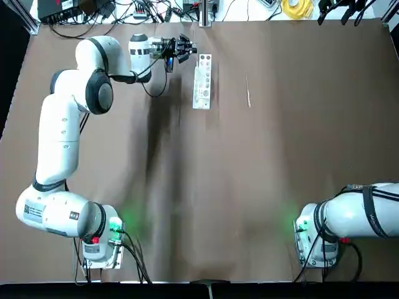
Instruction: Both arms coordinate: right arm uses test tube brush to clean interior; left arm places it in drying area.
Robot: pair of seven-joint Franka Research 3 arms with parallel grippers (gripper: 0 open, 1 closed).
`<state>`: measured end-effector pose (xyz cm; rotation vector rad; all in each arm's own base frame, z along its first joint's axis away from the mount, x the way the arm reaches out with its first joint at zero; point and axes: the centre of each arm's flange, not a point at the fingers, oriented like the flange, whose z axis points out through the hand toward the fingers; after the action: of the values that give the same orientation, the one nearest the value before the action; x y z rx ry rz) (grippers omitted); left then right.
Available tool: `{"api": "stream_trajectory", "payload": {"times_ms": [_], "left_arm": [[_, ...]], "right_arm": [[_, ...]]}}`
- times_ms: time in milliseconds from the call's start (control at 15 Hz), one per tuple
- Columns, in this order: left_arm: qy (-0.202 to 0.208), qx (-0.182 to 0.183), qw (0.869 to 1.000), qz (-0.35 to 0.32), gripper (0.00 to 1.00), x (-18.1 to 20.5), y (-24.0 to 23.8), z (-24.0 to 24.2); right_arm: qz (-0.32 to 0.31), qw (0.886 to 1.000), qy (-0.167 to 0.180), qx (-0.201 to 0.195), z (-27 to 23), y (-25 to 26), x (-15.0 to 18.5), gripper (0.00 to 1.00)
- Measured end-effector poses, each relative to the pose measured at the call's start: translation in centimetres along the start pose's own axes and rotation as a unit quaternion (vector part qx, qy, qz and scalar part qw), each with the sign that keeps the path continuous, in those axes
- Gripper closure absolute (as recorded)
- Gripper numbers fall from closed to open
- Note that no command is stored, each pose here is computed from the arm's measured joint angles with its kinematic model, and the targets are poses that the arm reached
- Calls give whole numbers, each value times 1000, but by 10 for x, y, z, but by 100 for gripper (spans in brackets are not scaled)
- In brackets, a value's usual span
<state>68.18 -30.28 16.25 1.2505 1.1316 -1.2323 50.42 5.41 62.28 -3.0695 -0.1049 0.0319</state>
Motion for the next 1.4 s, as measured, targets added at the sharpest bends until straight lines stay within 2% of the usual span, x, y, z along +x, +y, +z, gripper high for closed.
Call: {"api": "stream_trajectory", "payload": {"times_ms": [400,1400], "left_arm": [[2,0,1000,-15,77,22,-7,-2],[0,2,1000,-9,77,39,-13,0]], "right_arm": [[-1,1000,0,0,0,-1,0,0],[-1,1000,0,0,0,-1,0,0]]}}
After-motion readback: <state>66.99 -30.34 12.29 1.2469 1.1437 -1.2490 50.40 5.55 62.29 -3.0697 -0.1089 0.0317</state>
